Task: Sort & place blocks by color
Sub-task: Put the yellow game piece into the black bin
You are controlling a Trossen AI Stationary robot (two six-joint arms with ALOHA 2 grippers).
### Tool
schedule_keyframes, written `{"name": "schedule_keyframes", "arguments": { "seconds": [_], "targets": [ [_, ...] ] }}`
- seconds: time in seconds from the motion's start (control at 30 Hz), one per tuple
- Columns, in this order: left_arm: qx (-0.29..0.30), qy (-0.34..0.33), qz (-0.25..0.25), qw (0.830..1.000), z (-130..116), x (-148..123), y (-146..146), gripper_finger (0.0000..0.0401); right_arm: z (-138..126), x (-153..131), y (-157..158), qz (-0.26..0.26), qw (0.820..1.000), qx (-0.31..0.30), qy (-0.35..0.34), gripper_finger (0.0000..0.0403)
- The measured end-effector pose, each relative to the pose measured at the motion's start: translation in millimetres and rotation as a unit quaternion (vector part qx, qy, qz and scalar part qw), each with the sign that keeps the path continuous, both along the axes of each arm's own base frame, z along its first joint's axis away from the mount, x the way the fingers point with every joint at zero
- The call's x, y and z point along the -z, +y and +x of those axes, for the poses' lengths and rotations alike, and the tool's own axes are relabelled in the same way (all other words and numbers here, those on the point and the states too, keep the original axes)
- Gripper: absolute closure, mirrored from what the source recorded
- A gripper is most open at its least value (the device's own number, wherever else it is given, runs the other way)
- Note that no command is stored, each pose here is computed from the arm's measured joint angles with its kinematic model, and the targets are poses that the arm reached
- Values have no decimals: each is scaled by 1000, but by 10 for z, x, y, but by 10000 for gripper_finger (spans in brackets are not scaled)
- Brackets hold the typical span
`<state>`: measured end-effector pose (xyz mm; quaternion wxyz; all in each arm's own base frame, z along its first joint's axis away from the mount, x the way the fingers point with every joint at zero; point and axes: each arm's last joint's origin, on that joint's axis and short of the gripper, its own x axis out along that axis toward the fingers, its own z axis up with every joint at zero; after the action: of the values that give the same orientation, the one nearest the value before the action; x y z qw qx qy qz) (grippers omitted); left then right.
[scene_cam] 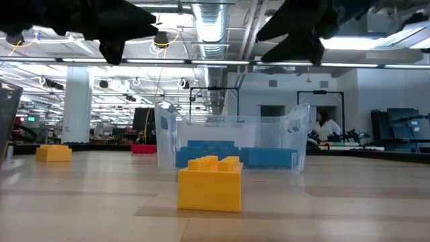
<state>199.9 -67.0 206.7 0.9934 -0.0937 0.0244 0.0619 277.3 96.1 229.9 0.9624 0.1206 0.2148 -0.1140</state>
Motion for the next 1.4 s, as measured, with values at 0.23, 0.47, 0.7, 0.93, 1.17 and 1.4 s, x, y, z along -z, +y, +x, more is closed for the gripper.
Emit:
{"name": "schedule_keyframes", "arguments": {
  "seconds": [0.23, 0.47, 0.7, 0.93, 1.17, 1.4],
  "targets": [
    [-15, 301, 37, 953, 48, -293, 21, 303, -66, -98, 46, -27, 999, 7, -21, 102],
    [-37, 475, -12, 879, -181, -471, 186, 244, -62, -64, 53, -32, 999, 6, -12, 101],
    [-40, 568, -40, 821, -337, -330, 261, 145, -56, -78, 54, -30, 999, 7, -19, 101],
    [-50, 598, -45, 798, -345, -136, 368, 104, -37, -99, 35, -26, 999, 11, -31, 101],
    [-32, 653, -13, 756, -206, 129, 437, 112, -23, -113, 16, -30, 999, 13, -37, 101],
    [19, 728, 36, 684, -74, 418, 504, 112, -26, -110, 18, -34, 999, 10, -34, 101]
  ]
}}
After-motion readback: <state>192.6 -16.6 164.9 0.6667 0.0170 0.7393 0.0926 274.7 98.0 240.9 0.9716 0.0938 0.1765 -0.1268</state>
